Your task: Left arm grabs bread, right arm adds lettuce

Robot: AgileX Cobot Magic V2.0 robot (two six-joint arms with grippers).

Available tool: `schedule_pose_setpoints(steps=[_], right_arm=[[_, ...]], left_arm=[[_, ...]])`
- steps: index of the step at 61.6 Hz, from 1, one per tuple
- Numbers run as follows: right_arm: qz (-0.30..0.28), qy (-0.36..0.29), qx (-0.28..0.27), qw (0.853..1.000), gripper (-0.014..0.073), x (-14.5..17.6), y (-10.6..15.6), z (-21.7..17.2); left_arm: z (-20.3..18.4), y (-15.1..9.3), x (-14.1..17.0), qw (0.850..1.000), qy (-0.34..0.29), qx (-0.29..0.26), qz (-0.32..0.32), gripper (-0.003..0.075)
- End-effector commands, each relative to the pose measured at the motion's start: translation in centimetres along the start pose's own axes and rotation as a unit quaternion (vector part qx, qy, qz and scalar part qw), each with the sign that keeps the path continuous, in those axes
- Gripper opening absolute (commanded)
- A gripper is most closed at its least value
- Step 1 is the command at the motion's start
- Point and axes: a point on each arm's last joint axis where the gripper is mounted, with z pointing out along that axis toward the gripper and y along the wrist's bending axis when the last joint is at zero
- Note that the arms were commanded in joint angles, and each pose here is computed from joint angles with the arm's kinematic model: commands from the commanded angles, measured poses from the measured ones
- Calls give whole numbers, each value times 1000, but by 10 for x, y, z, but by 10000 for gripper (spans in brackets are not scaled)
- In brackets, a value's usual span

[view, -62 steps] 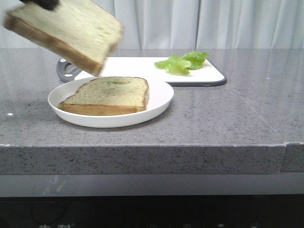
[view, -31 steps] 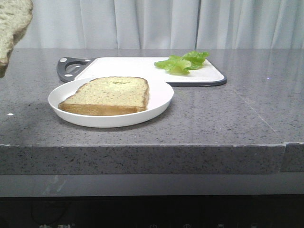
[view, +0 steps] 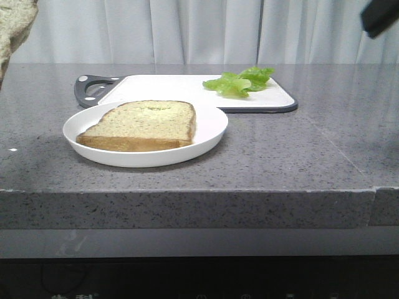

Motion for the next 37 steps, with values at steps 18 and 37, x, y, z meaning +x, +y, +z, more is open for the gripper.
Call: schedule_pose_setpoints(steps=[18,37], right_arm=[[28,-48,-22,998,512,-87,0,61],[46,-50,-37,997,512,-130,-9,126]], left_arm=[[-6,-5,-12,999,-51,12,-10,-20],[-6,-5,-12,999,-51,12,-10,-20]])
